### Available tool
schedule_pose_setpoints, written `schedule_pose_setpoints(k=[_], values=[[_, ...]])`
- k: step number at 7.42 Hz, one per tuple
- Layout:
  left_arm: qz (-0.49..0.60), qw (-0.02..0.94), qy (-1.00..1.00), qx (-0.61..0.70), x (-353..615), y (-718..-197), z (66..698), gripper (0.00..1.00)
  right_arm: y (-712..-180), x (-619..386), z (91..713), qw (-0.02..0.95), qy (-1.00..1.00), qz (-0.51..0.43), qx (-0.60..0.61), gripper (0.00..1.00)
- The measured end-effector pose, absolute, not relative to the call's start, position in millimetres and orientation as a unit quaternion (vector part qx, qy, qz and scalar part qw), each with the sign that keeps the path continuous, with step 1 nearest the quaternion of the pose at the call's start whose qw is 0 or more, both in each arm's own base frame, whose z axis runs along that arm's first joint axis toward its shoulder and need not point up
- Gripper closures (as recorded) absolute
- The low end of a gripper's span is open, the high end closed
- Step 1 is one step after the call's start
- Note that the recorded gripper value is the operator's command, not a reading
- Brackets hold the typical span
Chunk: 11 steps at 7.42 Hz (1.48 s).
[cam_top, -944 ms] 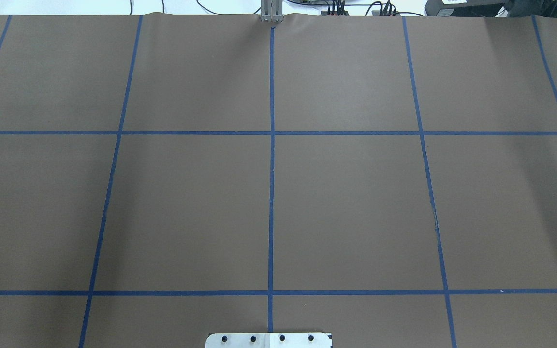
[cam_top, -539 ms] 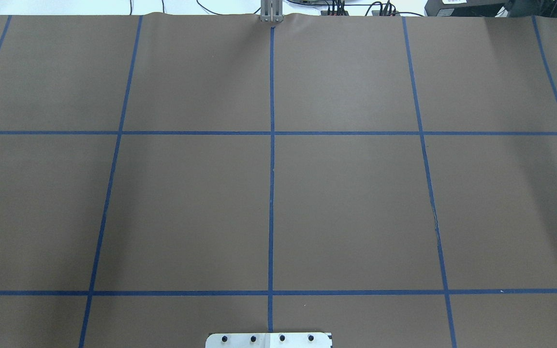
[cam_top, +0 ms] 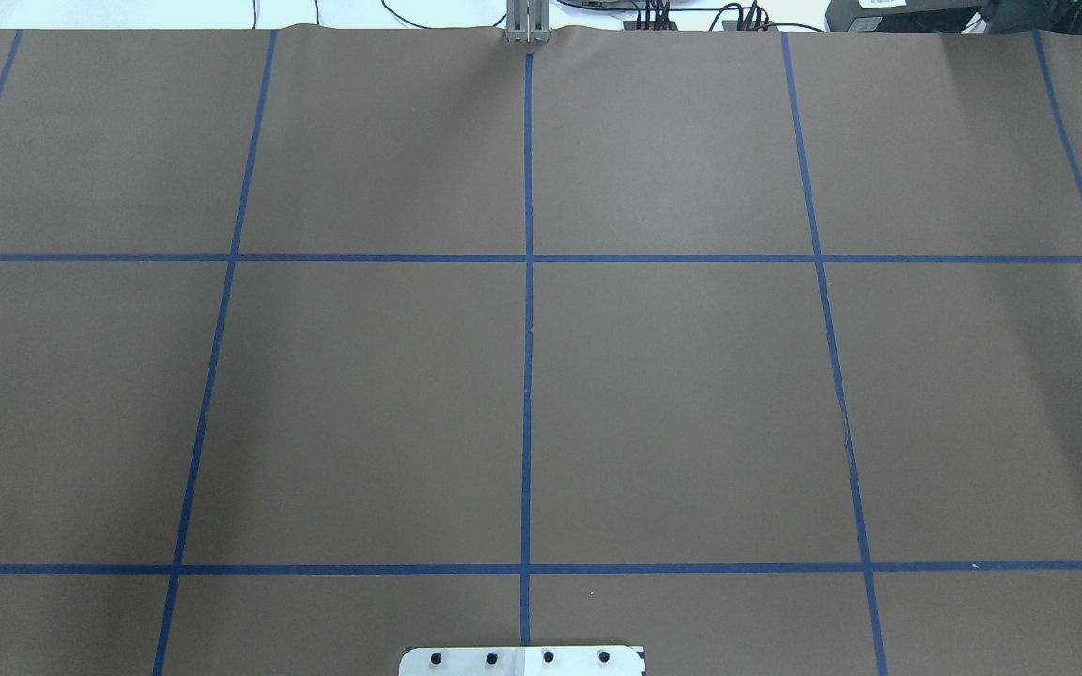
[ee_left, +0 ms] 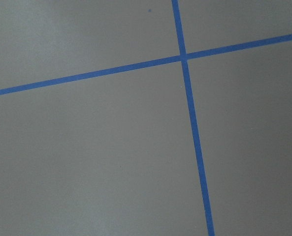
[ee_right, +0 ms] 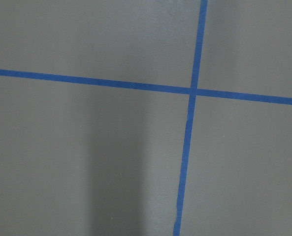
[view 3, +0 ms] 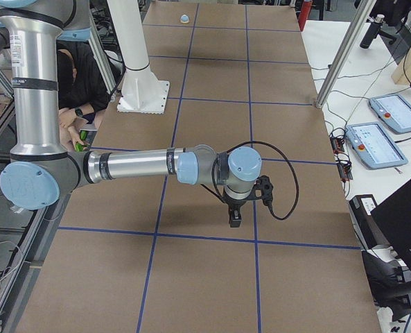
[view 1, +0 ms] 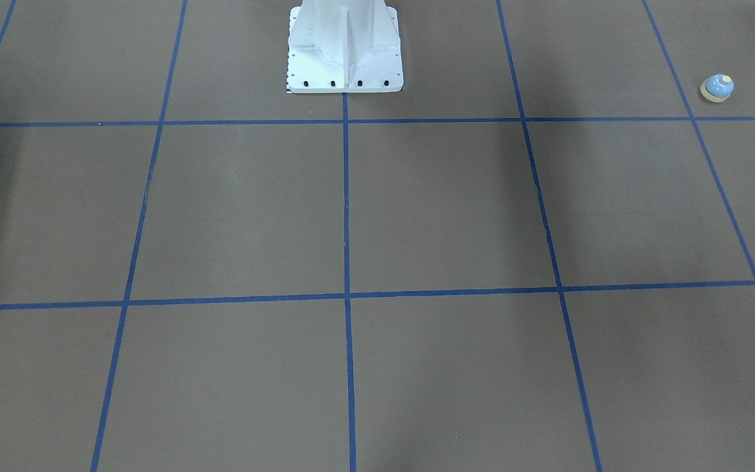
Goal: Place and press bell with both arms
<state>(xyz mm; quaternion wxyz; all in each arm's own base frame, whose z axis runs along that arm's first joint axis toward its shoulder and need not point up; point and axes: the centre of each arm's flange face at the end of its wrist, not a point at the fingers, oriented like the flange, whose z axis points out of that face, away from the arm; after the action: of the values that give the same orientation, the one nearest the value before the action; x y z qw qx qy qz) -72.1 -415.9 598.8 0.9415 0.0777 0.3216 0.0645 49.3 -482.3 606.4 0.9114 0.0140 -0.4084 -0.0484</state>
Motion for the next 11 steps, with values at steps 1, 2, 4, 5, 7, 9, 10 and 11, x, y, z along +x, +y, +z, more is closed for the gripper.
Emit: schedule_pose_setpoints(k=[1, 2, 4, 5, 7, 9, 10, 11], values=[[0.06, 0.941, 0.322, 0.085, -71.8, -419.1, 587.4, 0.0, -482.1, 49.2, 605.2, 0.911, -0.409, -0.049, 0.015, 0.0], [0.045, 0.942, 0.322, 0.082, -68.7, -422.4, 579.8, 0.0, -481.7, 49.1, 603.7, 0.911, -0.409, -0.049, 0.016, 0.0], [0.026, 0.944, 0.323, 0.069, -61.8, -421.6, 569.0, 0.0, -480.8, 49.2, 604.2, 0.911, -0.409, -0.049, 0.015, 0.0], [0.009, 0.945, 0.32, 0.059, -61.6, -418.8, 558.6, 0.0, -479.8, 49.2, 605.3, 0.911, -0.408, -0.048, 0.014, 0.0], [-0.042, 0.955, 0.29, 0.034, -51.5, -411.0, 520.5, 0.0, -477.7, 49.7, 608.4, 0.913, -0.405, -0.047, 0.012, 0.0], [-0.106, 0.957, 0.269, 0.012, -21.9, -396.8, 470.2, 0.0, -477.2, 50.1, 609.5, 0.914, -0.403, -0.048, 0.012, 0.0], [-0.145, 0.958, 0.249, 0.001, -2.8, -387.5, 448.6, 0.0, -477.9, 51.0, 610.0, 0.916, -0.397, -0.048, 0.012, 0.0], [-0.187, 0.955, 0.228, -0.012, 17.4, -378.6, 433.5, 0.0, -477.3, 53.0, 613.6, 0.922, -0.383, -0.048, 0.01, 0.0]])
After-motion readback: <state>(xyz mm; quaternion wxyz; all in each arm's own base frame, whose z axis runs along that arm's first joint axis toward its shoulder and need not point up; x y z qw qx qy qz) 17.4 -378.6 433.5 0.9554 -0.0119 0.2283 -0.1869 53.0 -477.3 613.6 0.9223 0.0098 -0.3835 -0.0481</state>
